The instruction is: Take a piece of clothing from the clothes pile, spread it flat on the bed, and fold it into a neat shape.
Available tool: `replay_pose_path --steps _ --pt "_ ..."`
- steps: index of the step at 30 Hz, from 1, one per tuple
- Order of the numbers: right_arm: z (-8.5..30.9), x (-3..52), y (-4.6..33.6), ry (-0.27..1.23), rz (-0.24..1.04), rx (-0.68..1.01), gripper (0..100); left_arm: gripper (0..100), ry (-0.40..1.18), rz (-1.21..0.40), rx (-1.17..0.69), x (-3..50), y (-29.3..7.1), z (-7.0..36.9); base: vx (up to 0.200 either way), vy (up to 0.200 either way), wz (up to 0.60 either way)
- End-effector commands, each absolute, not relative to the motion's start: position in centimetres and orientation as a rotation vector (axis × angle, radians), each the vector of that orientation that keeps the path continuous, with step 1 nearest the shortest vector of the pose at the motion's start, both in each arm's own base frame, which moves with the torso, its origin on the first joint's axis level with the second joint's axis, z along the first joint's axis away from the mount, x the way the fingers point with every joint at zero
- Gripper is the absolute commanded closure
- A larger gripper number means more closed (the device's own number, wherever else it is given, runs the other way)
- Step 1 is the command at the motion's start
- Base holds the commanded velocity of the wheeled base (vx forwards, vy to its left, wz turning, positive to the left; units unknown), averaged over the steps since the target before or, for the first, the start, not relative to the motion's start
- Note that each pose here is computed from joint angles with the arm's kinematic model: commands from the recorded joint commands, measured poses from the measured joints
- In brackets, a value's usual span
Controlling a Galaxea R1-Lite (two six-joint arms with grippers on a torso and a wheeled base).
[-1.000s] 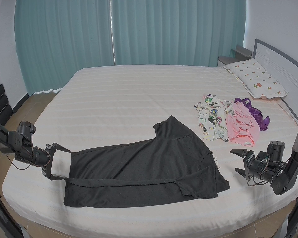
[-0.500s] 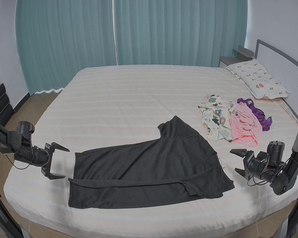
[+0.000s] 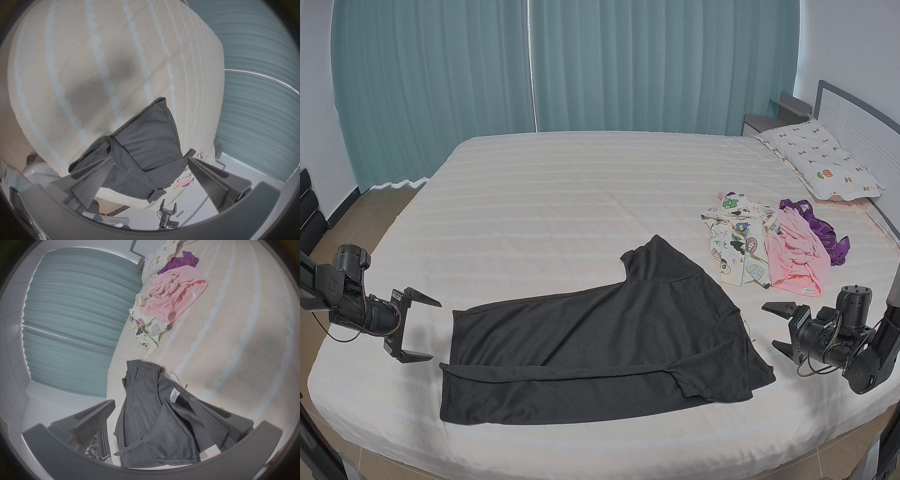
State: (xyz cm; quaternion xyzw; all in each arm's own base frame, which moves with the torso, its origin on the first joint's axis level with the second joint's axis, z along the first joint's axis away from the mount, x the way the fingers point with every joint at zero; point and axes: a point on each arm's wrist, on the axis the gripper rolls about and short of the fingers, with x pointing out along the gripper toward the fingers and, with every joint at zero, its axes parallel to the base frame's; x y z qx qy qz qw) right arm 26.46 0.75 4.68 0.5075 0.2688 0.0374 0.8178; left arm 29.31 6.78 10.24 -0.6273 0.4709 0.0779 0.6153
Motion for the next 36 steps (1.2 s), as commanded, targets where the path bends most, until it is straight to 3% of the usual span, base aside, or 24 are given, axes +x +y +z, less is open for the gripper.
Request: replay_pose_path --steps 1,22,30,36 --pt "4.5 26.5 1.0 0.583 0.081 1.08 0 0 1.077 0.175 -1.442 29.3 6.8 10.5 0.0 0.0 0.0" --pt "4.7 26.4 1.0 0.577 0.085 1.078 0 0 1.034 0.15 -1.41 29.8 6.8 11.4 0.0 0.0 0.0" --pt "4.8 26.4 0.9 0.572 0.084 1.078 0 0 0.866 0.111 -1.223 33.6 7.5 10.9 0.0 0.0 0.0" --pt "4.7 26.4 1.0 0.576 0.086 1.075 0 0 0.921 0.133 -1.084 36.9 5.9 7.3 0.0 0.0 0.0"
